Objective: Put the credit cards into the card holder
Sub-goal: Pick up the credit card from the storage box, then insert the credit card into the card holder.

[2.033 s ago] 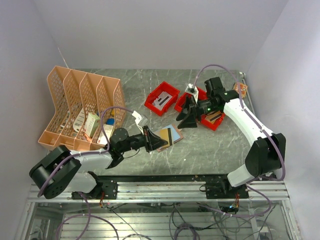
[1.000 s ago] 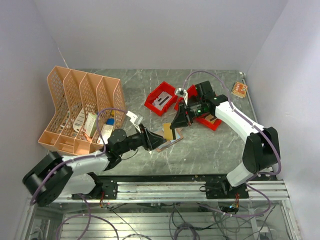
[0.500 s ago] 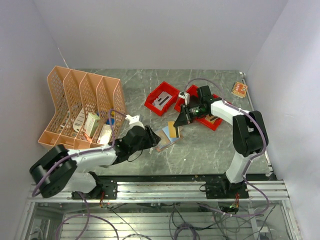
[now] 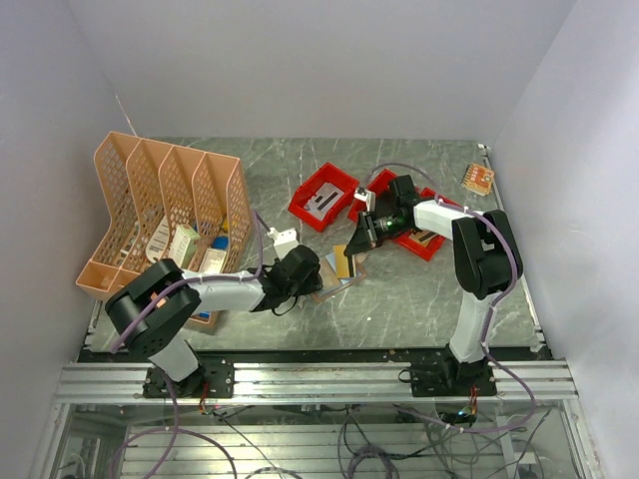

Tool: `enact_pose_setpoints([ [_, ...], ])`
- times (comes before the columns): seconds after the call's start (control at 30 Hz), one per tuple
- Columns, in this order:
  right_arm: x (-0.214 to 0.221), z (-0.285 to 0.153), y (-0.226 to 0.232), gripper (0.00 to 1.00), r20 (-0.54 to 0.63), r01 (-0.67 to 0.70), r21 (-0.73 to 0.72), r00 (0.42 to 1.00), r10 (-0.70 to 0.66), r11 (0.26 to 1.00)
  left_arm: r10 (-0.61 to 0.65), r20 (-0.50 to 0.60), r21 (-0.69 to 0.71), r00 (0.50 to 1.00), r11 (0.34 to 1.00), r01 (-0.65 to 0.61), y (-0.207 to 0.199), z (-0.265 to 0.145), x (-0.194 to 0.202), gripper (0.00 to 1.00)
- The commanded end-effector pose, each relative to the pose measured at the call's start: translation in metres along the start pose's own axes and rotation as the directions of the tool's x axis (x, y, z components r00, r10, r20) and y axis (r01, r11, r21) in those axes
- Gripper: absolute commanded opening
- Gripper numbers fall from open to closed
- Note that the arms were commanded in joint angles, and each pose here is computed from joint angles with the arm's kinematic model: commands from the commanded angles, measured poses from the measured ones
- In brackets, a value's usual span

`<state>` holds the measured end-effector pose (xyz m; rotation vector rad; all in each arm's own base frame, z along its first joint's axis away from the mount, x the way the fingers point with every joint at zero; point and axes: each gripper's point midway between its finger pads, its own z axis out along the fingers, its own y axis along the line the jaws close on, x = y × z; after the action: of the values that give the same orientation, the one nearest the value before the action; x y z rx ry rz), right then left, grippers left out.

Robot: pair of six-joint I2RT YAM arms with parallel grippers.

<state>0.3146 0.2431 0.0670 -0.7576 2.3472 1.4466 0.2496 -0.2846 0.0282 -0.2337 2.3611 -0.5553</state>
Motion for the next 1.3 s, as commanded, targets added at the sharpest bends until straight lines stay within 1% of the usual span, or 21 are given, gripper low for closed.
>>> enact_pose_setpoints([
  [0.0,-0.008,-0.001,0.003,0.00,0.016,-0.003,-0.036,1.000,0.003,0.999,0.068,0.000,-0.097,0.998,0.993,-0.068,0.015,0.004,-0.001,0.57],
  [0.2,-0.006,-0.004,0.007,0.00,0.031,-0.031,-0.061,0.999,0.033,0.998,0.125,-0.012,-0.176,0.992,0.976,-0.125,0.039,-0.001,0.001,0.51],
  [0.3,-0.007,-0.006,0.011,0.00,0.049,-0.041,-0.068,0.998,0.044,0.997,0.148,-0.033,-0.190,0.988,0.970,-0.151,0.047,-0.002,0.004,0.49],
  [0.43,-0.002,-0.004,0.016,0.00,0.062,-0.085,-0.105,0.994,0.092,0.991,0.178,-0.036,-0.179,0.983,0.967,-0.181,0.049,-0.002,0.001,0.48],
  [0.7,0.007,0.001,0.010,0.00,0.068,-0.159,-0.098,0.984,0.166,0.982,0.267,-0.038,-0.140,0.963,0.953,-0.270,0.050,-0.004,-0.010,0.47],
  [0.87,0.003,-0.001,0.004,0.00,0.073,-0.168,-0.088,0.982,0.174,0.982,0.305,-0.056,-0.103,0.951,0.945,-0.310,0.047,-0.003,-0.009,0.47],
  [1.03,0.000,-0.008,-0.005,0.00,0.086,-0.170,-0.062,0.981,0.175,0.983,0.289,-0.042,-0.077,0.956,0.953,-0.292,0.041,-0.008,-0.012,0.47],
  [1.17,0.003,-0.007,-0.007,0.00,0.070,-0.178,-0.072,0.981,0.183,0.981,0.237,0.007,-0.008,0.972,0.972,-0.237,0.024,-0.023,-0.024,0.49],
  [1.2,0.004,-0.006,-0.007,0.00,0.065,-0.182,-0.079,0.980,0.187,0.980,0.221,0.017,0.013,0.975,0.975,-0.221,0.020,-0.026,-0.025,0.50],
  [1.27,0.005,-0.006,-0.006,0.00,0.059,-0.189,-0.093,0.979,0.195,0.978,0.178,0.043,0.064,0.983,0.982,-0.180,0.010,-0.033,-0.029,0.56],
])
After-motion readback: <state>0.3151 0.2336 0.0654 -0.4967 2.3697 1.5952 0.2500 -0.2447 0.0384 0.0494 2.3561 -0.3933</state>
